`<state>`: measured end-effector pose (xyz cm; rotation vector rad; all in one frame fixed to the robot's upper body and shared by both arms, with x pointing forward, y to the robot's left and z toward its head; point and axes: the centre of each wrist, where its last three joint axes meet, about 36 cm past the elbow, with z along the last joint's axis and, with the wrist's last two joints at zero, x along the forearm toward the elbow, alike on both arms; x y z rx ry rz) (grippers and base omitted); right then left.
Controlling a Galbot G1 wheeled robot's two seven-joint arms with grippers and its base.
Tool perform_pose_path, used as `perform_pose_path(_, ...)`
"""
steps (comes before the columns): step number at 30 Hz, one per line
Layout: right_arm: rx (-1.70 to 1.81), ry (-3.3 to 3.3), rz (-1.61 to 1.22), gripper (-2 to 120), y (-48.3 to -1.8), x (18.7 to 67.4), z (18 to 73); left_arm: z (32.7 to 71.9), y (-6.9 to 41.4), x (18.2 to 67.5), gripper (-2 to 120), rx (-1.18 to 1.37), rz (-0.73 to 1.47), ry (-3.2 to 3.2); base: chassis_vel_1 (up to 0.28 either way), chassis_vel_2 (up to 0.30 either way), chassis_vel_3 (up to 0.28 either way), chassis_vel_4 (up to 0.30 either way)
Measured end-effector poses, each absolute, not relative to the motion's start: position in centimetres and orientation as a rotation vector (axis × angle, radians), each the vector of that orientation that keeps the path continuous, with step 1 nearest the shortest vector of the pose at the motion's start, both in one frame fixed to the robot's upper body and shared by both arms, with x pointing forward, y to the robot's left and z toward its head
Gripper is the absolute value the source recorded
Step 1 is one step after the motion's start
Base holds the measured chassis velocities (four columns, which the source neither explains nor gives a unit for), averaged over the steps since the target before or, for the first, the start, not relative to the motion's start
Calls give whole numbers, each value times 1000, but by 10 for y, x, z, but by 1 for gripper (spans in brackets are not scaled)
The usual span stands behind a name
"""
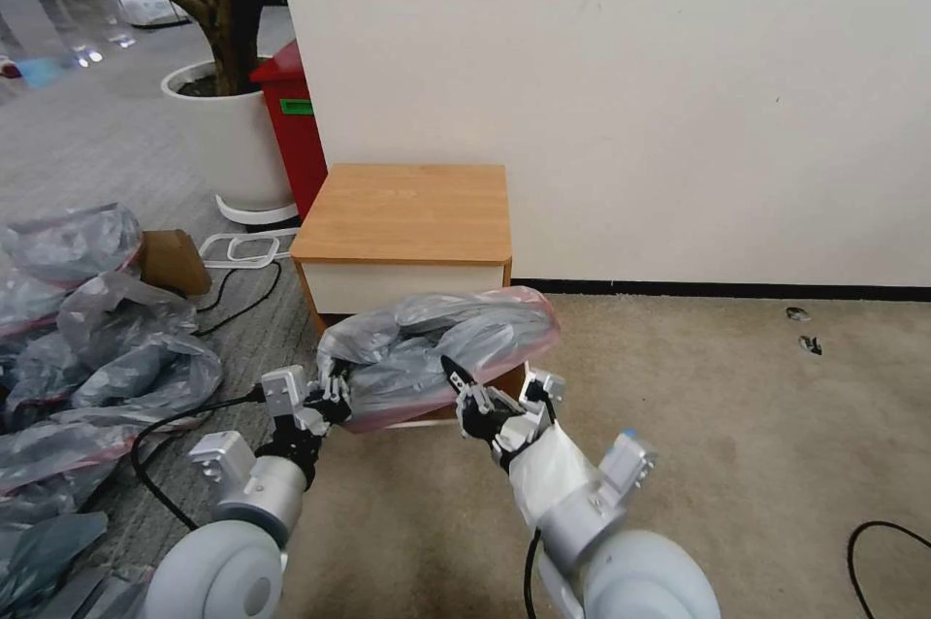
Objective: Pick up the garbage bag from the table and place it over the trash can.
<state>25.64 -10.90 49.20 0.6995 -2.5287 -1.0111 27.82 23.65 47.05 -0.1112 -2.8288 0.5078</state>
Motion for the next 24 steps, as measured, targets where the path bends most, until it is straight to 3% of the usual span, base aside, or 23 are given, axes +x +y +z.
perform_pose_path(24, 659, -2581, -917, 0, -113, 221, 466, 493, 248, 291, 3, -50, 761, -2733, 0, 0, 0, 0)
